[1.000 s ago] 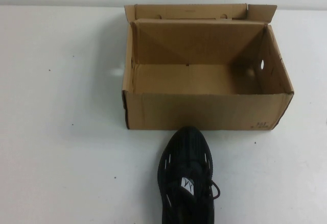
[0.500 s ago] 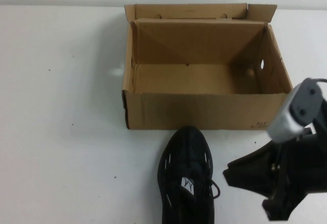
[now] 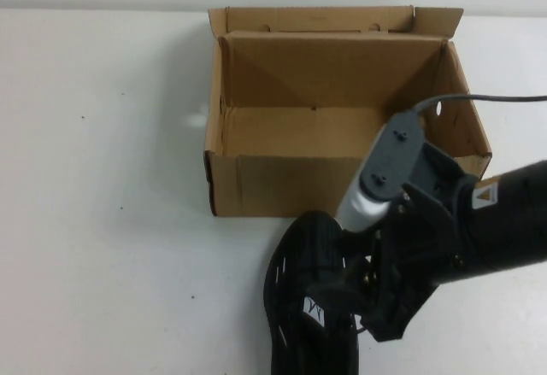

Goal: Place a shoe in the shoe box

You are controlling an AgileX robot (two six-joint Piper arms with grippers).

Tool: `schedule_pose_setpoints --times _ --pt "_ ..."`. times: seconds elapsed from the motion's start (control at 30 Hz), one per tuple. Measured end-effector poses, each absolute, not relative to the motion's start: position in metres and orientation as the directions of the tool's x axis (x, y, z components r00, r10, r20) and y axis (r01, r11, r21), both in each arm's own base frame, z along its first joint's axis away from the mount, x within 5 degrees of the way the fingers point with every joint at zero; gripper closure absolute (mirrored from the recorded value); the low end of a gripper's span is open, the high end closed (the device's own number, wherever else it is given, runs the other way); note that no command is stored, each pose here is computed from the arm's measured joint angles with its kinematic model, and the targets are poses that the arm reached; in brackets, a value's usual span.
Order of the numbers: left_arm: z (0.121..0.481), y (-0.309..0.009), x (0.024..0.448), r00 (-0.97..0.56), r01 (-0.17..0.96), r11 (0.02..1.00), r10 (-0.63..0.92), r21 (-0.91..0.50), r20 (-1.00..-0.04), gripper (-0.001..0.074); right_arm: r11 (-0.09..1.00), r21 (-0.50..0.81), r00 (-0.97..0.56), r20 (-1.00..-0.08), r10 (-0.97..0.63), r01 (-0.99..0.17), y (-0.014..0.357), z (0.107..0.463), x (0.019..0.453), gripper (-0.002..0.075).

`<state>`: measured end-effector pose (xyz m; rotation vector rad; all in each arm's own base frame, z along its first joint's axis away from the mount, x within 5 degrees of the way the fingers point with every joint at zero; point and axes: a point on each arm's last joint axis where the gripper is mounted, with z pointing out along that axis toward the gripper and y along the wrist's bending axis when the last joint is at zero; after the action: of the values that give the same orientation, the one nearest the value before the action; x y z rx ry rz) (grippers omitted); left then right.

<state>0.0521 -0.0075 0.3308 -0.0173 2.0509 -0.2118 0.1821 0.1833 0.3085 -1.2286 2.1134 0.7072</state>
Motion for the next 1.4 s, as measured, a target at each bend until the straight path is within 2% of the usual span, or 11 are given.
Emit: schedule_pose_setpoints --times 0.2,0.4,0.57,0.77,0.93,1.2,1.4 --pt "0.330 -0.007 0.052 -0.478 0.077 0.985 -0.102 -0.157 -0.872 0.0736 0.412 0.079 -0.377 -0.587 -0.716 -0.908 0.204 0.306 0.198 0.0277" --pt "0.330 -0.008 0.052 -0.482 0.078 0.984 -0.104 -0.160 -0.870 0.0736 0.332 -0.012 -0.287 -0.473 -0.833 -0.943 0.234 0.284 0.184 0.0277" --pt "0.330 -0.009 0.051 -0.489 0.085 0.980 -0.116 -0.180 -0.865 0.0736 0.340 -0.076 -0.271 -0.451 -0.850 -0.937 0.249 0.269 0.186 0.0281" --pt "0.330 -0.009 0.051 -0.489 0.085 0.980 -0.118 -0.182 -0.864 0.0736 0.347 -0.155 -0.269 -0.378 -0.886 -0.925 0.252 0.250 0.199 0.0333" --pt "0.330 -0.009 0.051 -0.489 0.085 0.980 -0.118 -0.182 -0.864 0.0736 0.353 -0.193 -0.261 -0.382 -0.886 -0.916 0.255 0.247 0.204 0.0365" --pt "0.330 -0.009 0.051 -0.489 0.085 0.980 -0.118 -0.182 -0.864 0.0736 0.334 -0.205 -0.252 -0.342 -0.905 -0.920 0.262 0.227 0.212 0.0486" --pt "0.329 -0.009 0.051 -0.498 0.083 0.980 -0.116 -0.180 -0.859 0.0736 0.323 -0.213 -0.245 -0.324 -0.914 -0.922 0.263 0.221 0.214 0.0668"
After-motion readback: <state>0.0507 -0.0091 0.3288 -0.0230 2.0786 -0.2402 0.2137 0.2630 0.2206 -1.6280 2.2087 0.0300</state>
